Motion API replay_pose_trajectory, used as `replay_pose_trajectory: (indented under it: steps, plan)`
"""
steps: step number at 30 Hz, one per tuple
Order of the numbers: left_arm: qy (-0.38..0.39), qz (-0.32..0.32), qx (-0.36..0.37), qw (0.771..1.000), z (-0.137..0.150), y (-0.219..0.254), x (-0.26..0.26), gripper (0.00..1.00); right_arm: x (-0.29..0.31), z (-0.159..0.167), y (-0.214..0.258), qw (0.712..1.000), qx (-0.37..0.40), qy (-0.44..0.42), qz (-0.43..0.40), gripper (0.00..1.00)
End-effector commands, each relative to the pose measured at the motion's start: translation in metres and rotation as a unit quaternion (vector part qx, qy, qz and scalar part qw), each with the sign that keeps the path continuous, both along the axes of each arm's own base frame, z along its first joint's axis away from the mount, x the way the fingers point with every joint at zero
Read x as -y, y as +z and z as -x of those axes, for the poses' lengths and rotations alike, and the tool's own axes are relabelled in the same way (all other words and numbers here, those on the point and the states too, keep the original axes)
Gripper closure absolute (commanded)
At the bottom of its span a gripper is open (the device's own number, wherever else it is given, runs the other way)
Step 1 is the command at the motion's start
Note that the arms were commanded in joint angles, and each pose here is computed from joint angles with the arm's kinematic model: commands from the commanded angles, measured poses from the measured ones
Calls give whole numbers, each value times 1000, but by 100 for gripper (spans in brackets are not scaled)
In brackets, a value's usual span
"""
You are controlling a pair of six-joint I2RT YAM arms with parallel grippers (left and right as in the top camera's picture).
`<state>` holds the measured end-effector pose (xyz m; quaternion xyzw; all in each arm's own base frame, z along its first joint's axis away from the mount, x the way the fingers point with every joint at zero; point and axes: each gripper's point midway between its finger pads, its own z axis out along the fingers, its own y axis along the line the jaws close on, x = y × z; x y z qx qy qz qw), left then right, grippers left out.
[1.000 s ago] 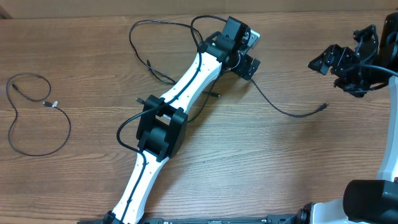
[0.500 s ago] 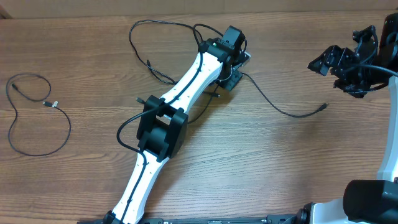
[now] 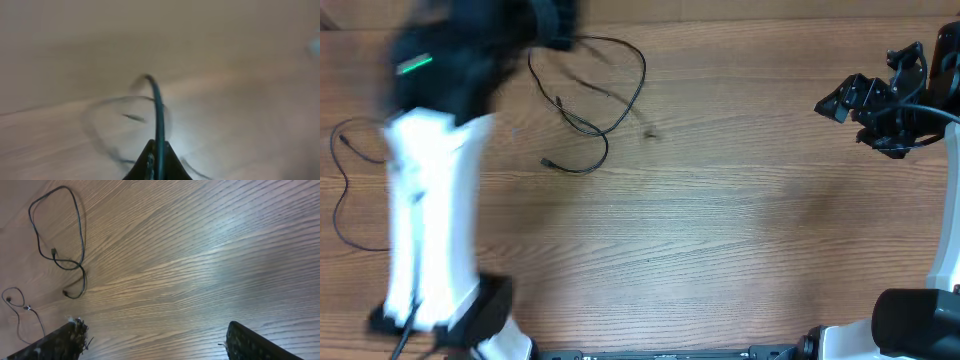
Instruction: Untangle cables
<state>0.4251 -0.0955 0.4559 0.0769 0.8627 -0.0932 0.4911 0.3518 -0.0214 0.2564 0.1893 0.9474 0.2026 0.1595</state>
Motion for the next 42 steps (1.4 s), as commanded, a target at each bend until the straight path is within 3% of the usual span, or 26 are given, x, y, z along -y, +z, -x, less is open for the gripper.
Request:
replay_pose_trajectory:
  steps: [1,8,18,26,37,42]
  plan:
    - [82,17,10,996,20,18,-64,96,1,-1,0,1000,4,3,3,12]
    - [192,27,19,981,38,26,-160,96,1,-1,1,1000,4,3,3,12]
    - [254,25,-59,965,-21,-51,-234,96,1,0,0,1000,1,3,3,12]
    - [285,19,-115,952,-60,-117,-273,96,0,0,0,1000,1,3,2,12]
    - [302,18,-221,927,-72,-203,-286,96,0,0,0,1000,1,3,3,12]
    - [302,18,-220,927,-70,-202,-286,64,0,0,0,1000,1,3,3,12]
